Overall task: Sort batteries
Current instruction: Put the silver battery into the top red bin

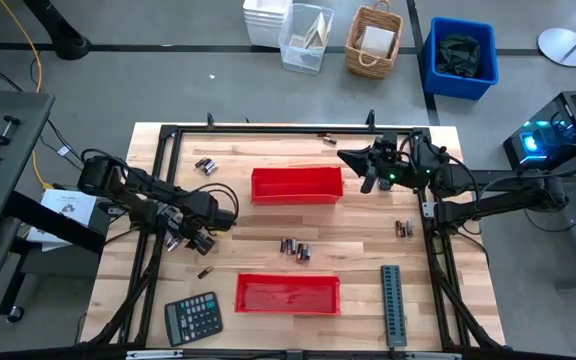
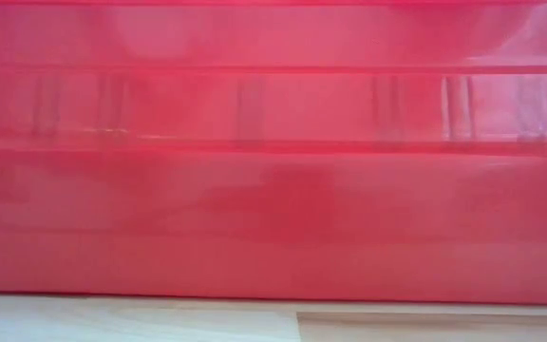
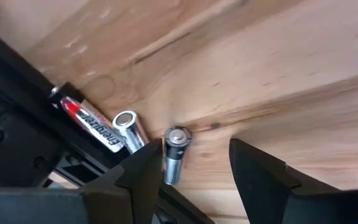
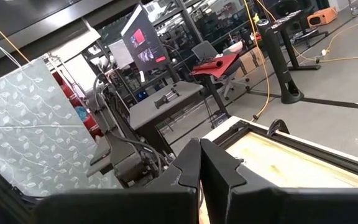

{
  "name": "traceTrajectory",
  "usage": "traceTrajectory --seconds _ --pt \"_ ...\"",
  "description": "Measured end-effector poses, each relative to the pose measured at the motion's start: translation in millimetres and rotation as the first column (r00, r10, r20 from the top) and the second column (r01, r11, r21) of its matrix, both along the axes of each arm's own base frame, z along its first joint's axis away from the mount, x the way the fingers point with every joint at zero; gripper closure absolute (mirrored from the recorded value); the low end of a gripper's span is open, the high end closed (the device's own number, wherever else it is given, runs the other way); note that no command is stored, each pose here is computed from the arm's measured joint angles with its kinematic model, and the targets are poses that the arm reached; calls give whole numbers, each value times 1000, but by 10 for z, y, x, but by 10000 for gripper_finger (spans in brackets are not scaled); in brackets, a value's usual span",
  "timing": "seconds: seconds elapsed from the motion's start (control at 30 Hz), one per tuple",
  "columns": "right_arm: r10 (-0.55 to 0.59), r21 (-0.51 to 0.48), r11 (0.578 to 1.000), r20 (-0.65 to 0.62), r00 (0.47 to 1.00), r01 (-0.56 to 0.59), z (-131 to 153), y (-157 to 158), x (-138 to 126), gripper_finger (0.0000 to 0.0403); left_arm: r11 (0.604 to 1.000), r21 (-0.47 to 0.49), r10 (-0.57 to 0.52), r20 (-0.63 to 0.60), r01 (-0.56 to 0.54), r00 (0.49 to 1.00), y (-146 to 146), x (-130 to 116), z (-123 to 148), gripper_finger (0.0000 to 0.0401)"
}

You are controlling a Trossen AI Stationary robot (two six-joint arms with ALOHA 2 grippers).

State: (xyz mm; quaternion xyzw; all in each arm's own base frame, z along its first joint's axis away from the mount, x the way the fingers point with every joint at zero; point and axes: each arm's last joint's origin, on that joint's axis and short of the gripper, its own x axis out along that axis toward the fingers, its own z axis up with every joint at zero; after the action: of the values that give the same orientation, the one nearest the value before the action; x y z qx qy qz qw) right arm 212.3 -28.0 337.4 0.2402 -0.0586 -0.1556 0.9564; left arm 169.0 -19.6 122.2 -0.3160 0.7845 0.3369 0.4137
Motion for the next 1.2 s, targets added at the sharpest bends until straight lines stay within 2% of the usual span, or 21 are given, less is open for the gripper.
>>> traceTrajectory --seconds 0.2,0.37,0.5,0.67,0.83,1.07,1.2 --pt "0 1 1000 -8 1000 0 -7 0 0 402 999 -25 -22 10 22 1000 -86 -18 -28 222" --pt "0 1 1000 -12 1000 0 -11 0 -1 402 989 -147 16 36 -11 999 -139 -93 -142 231" --pt "0 1 1000 -12 1000 0 -11 0 0 402 984 -179 -3 55 12 998 -135 -118 -178 271" --pt "0 1 1000 -12 1000 0 -11 0 -1 402 976 -213 -14 94 33 995 -144 -76 -174 368" --pt "0 2 1000 -15 1000 0 -14 0 0 402 978 -187 -62 154 90 986 -133 51 -92 370" --pt "-16 2 1000 -17 1000 16 -16 -4 -2 402 968 -118 -150 444 224 883 -83 440 253 370" --pt "-19 1 1000 -7 1000 19 -7 -5 -2 402 974 18 -198 563 228 803 26 609 588 370"
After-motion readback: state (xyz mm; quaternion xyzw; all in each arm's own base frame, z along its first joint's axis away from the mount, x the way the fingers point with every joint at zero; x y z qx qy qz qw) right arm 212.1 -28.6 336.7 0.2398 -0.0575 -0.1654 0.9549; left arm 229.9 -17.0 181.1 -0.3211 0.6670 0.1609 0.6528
